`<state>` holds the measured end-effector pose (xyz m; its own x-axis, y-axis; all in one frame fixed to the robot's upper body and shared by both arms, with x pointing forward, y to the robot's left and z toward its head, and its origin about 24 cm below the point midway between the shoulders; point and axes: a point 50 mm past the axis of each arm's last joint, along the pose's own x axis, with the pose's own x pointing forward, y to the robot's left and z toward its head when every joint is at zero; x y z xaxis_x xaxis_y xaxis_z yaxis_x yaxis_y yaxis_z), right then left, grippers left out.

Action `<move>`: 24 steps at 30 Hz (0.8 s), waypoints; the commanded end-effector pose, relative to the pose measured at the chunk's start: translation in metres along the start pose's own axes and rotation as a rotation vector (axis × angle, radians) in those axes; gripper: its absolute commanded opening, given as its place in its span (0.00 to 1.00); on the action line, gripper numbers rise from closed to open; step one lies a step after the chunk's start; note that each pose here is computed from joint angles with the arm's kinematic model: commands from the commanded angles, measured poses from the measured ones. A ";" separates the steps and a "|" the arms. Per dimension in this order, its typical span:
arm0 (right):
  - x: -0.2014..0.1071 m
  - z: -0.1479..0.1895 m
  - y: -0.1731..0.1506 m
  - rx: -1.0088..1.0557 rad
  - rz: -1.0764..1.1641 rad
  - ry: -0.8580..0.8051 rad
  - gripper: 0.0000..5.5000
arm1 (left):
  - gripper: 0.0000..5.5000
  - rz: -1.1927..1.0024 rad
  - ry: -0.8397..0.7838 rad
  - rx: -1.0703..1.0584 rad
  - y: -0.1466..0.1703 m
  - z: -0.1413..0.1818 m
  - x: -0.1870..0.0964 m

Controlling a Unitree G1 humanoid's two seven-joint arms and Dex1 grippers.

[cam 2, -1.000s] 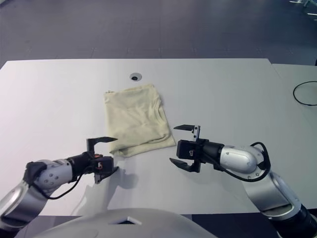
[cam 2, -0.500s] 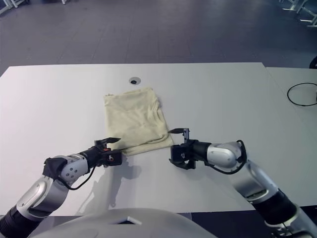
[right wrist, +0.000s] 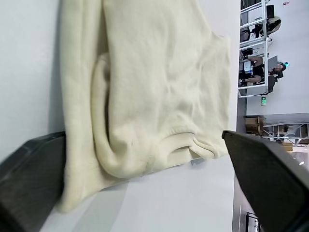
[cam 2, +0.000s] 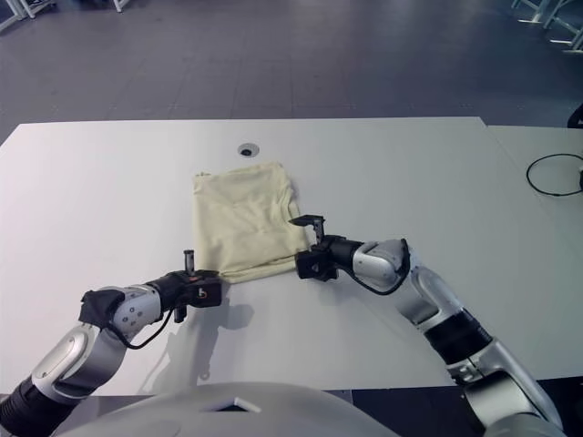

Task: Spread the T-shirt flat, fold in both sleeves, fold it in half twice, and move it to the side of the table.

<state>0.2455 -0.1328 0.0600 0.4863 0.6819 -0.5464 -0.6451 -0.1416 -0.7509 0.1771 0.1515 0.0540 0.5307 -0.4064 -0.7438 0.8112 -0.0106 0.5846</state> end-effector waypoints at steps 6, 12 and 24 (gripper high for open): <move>0.000 -0.010 0.026 -0.017 0.103 0.032 0.67 | 0.00 -0.129 0.080 -0.039 -0.021 -0.020 0.004; -0.002 -0.014 0.030 -0.024 0.117 0.036 0.48 | 0.00 -0.121 0.084 -0.039 -0.019 -0.023 0.003; 0.000 -0.012 0.029 -0.001 0.098 0.041 0.09 | 0.00 -0.138 0.021 -0.044 -0.012 -0.018 0.000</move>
<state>0.2369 -0.1415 0.0404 0.4563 0.6687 -0.5871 -0.6619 -0.1859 -0.7262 0.1816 0.1625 0.0554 0.5226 -0.4074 -0.7489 0.8108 -0.0340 0.5843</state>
